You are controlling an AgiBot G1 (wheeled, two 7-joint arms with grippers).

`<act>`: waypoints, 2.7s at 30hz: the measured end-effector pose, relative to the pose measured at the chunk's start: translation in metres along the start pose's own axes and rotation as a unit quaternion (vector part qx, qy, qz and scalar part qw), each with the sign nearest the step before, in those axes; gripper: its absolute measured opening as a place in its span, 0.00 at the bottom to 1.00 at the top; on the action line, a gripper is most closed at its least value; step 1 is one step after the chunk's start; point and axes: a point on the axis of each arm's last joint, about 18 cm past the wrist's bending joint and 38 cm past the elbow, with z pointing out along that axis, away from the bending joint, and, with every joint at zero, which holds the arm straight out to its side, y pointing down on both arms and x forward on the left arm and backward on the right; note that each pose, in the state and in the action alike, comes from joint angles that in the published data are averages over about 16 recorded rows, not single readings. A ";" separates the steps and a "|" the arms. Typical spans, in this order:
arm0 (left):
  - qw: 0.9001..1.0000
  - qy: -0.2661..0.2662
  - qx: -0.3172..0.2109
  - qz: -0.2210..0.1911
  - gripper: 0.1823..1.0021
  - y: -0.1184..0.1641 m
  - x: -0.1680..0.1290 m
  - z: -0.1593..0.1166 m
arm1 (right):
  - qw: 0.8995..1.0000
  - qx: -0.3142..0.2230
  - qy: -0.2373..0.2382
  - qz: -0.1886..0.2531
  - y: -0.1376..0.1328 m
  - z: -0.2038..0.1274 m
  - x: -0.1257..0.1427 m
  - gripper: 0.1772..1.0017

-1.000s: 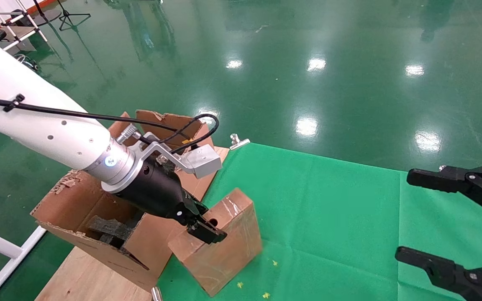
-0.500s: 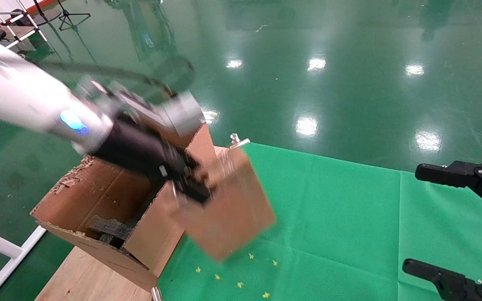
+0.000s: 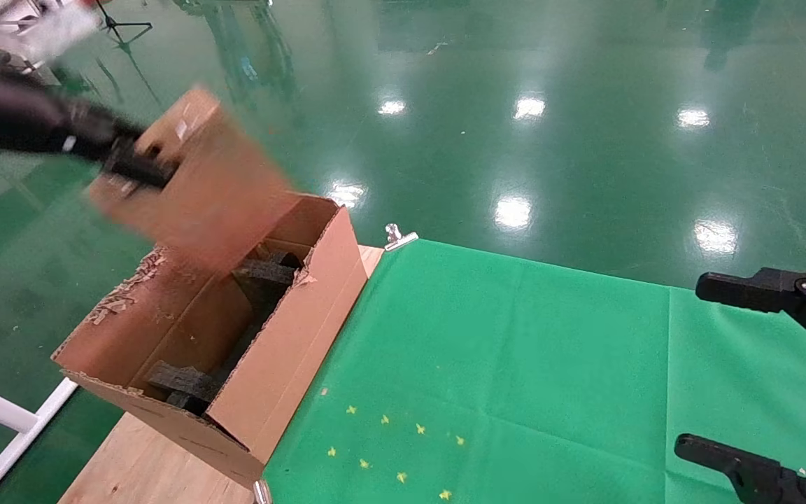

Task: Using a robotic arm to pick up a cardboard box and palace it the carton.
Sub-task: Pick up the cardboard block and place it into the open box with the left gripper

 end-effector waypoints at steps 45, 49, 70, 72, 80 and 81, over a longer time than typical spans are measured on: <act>0.970 -0.103 -0.144 -0.165 0.23 0.166 -0.042 0.138 | 1.000 0.000 0.000 0.000 0.000 0.000 0.000 1.00; 0.968 -0.113 -0.148 -0.166 0.23 0.175 -0.041 0.147 | 1.000 0.000 0.000 0.000 0.000 0.000 0.000 1.00; 0.966 -0.153 -0.138 -0.155 0.22 0.194 -0.031 0.188 | 1.000 0.000 0.000 0.000 0.000 0.000 0.000 1.00; 0.966 -0.153 -0.138 -0.155 0.22 0.194 -0.031 0.189 | 1.000 0.000 0.000 0.000 0.000 0.000 0.000 1.00; 0.966 -0.153 -0.138 -0.154 0.28 0.193 -0.032 0.188 | 1.000 0.000 0.000 0.000 0.000 0.000 0.000 1.00; 0.966 -0.153 -0.138 -0.154 0.29 0.193 -0.032 0.188 | 1.000 0.000 0.000 0.000 0.000 0.000 0.000 1.00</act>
